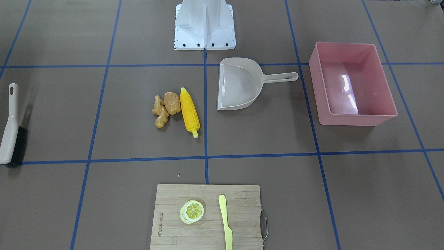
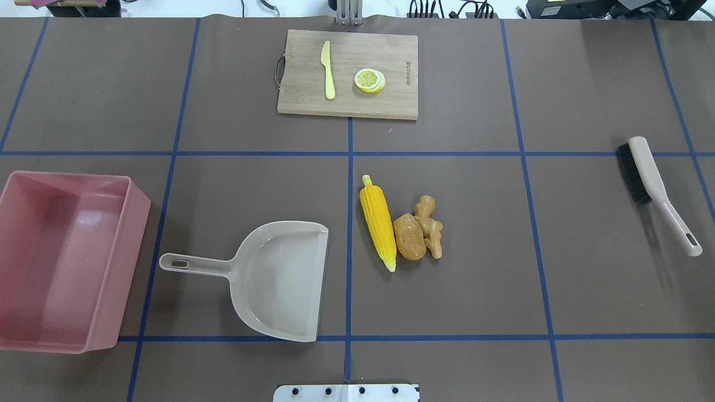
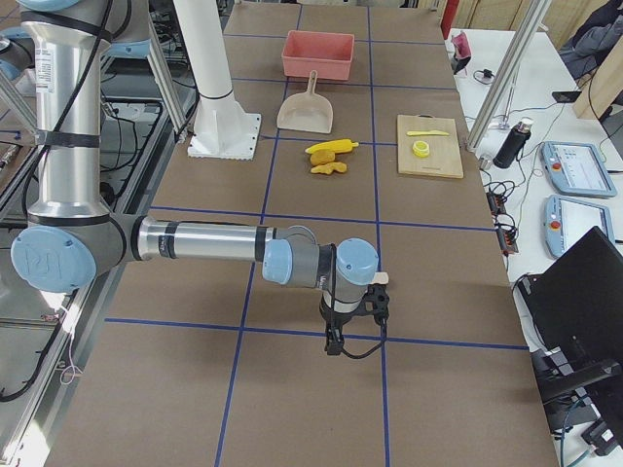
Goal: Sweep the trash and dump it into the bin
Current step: 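Move the right gripper down onto the white brush handle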
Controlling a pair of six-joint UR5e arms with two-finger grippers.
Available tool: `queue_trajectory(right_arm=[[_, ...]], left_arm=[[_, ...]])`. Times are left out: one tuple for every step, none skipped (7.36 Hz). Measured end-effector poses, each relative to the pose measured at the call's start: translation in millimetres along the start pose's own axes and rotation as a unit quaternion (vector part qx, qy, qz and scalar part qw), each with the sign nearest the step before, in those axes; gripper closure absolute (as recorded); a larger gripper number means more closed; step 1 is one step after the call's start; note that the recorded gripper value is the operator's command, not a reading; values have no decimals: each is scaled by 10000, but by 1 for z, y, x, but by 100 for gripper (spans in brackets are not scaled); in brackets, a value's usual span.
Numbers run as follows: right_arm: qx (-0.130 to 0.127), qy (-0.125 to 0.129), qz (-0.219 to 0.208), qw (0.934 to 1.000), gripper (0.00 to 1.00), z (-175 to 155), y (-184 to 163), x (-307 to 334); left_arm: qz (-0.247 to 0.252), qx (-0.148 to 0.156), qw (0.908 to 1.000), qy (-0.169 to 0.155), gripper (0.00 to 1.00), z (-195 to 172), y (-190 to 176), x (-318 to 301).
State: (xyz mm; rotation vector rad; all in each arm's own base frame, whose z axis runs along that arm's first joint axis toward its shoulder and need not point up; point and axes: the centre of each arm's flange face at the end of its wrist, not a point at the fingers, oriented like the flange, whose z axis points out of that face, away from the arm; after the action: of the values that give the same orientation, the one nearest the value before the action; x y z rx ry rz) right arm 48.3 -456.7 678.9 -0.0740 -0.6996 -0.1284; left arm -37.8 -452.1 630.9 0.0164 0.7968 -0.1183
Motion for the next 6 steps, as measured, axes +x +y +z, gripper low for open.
queue_trajectory(right_arm=[[-5,-1,4,10000,0,0,0,0],[-26,-3,18,10000,0,3,0,2],[-55,-6,9,10000,0,6,1,5],[-50,-4,-48,10000,0,6,2,5],[-4,0,-110,9999,0,1,2,2],[59,5,-163,9998,0,-5,2,-1]], left_arm=[[3,1,10000,0,1,0,0,0],[7,6,10000,1,1,-1,0,1],[12,10,10000,4,1,-1,-1,1],[12,11,10000,8,1,-1,-1,2],[4,3,10000,8,1,-1,-1,2],[7,3,10000,9,1,0,-3,2]])
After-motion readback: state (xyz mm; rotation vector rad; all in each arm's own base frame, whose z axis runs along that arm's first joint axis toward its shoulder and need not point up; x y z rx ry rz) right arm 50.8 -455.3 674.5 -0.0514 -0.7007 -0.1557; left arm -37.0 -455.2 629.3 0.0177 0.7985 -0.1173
